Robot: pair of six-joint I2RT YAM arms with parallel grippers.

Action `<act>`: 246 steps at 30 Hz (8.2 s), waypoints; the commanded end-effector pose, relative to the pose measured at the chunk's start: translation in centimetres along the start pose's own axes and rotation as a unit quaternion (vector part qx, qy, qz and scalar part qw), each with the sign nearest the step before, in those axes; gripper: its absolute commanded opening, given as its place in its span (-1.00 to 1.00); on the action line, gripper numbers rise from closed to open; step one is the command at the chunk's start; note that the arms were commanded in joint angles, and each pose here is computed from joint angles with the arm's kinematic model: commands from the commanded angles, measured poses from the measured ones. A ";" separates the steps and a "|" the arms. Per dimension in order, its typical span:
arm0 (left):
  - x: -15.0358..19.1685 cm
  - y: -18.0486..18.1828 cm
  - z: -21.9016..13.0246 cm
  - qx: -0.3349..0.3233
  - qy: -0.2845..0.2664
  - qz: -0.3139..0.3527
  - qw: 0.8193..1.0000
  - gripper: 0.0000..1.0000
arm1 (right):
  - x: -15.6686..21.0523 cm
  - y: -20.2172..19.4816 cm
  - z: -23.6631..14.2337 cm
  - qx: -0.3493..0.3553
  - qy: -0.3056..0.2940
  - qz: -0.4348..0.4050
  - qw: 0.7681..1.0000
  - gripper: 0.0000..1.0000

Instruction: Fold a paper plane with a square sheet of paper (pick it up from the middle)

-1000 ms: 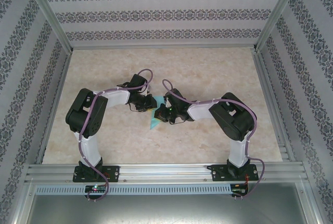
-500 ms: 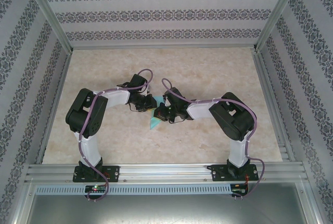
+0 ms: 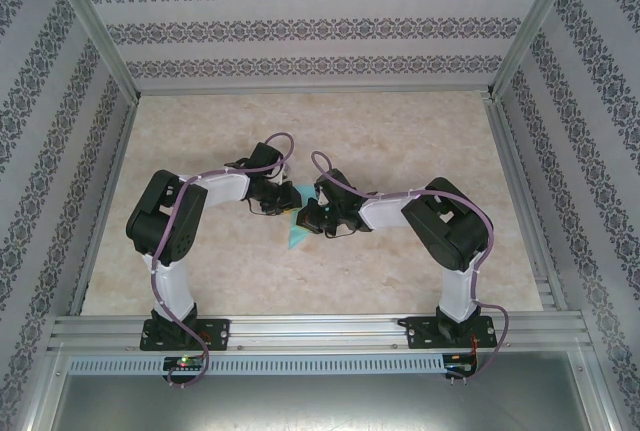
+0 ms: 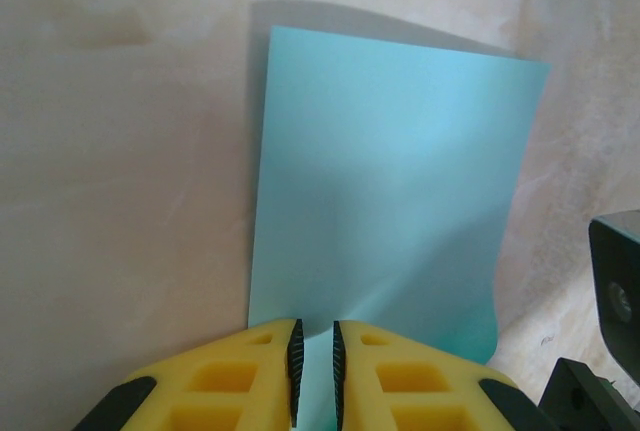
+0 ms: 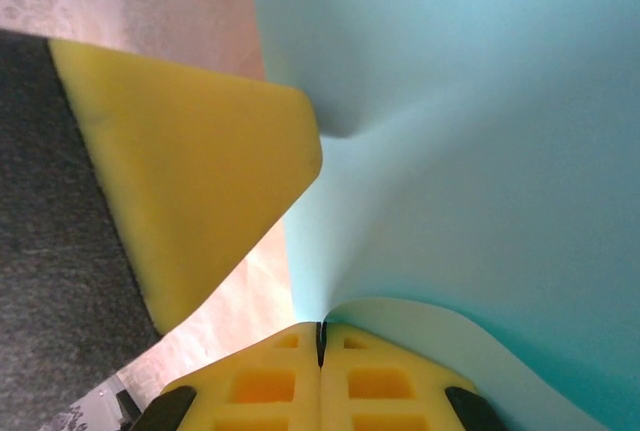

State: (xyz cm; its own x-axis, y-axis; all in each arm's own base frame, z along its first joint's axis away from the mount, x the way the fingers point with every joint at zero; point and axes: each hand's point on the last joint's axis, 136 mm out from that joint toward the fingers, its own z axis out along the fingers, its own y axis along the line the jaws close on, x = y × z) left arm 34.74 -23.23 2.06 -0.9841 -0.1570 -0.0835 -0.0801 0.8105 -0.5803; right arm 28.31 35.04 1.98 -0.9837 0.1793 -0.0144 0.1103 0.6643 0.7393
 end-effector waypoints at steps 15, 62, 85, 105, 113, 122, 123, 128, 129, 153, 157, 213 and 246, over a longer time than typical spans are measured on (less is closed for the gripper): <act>1.3 0.9 0.9 -0.016 0.027 -0.001 1.000 -0.58 | -0.3 -2.0 0.7 0.024 -0.006 0.017 1.000 -0.87; 7.7 -1.4 -4.4 0.044 0.014 -0.026 0.999 -0.99 | 1.0 -6.0 0.7 0.108 0.010 0.024 0.994 -0.97; 11.0 1.2 -0.8 0.011 0.070 -0.050 0.996 -1.00 | 1.2 -6.6 1.0 0.109 0.014 0.032 0.993 -0.98; 12.3 1.6 -2.0 -0.018 0.072 -0.013 0.997 -1.00 | 1.3 -6.9 1.1 0.112 0.018 0.037 0.993 -0.98; 14.0 3.5 -1.9 -0.059 0.099 -0.011 0.993 -1.00 | 1.4 -7.2 1.3 0.115 0.021 0.040 0.992 -0.98; 11.0 -0.2 -4.0 -0.008 0.026 0.031 0.999 -1.00 | 1.4 -7.1 1.3 0.110 0.021 0.041 0.993 -0.98; 10.6 -0.6 -4.1 -0.002 0.018 0.031 0.999 -1.00 | 1.3 -7.0 1.3 0.110 0.021 0.042 0.993 -0.98; 9.9 -0.5 -2.9 -0.002 0.017 0.021 1.000 -1.00 | 1.3 -6.9 1.3 0.105 0.021 0.043 0.993 -0.99; 9.9 -0.3 -2.6 -0.005 0.020 0.019 1.000 -1.00 | 1.2 -6.8 1.3 0.104 0.021 0.043 0.993 -0.99; 9.7 2.3 -0.6 -0.057 0.026 0.002 0.998 -1.00 | 0.2 -4.6 0.7 0.057 0.012 0.025 0.998 -0.97; 10.6 3.7 -0.5 -0.081 0.041 -0.007 0.996 -1.00 | -0.9 -1.6 -0.8 0.009 -0.003 -0.027 1.000 -0.91; 12.0 5.6 -0.6 -0.126 0.074 -0.007 0.989 -1.00 | 1.0 -0.1 -1.2 0.043 -0.017 -0.118 0.992 -0.99; 8.7 3.2 -1.4 -0.088 0.041 0.084 0.992 -1.00 | -3.2 -0.4 -2.8 0.021 -0.057 -0.082 0.995 -1.00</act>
State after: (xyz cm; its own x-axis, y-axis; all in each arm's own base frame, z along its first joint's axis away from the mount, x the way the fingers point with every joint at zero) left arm 25.85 -22.93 1.78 -0.9950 -0.0046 -0.1001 0.0454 0.8697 -0.4915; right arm 30.57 31.14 4.44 -0.9613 0.1222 -0.2469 -0.0768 0.7420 0.6660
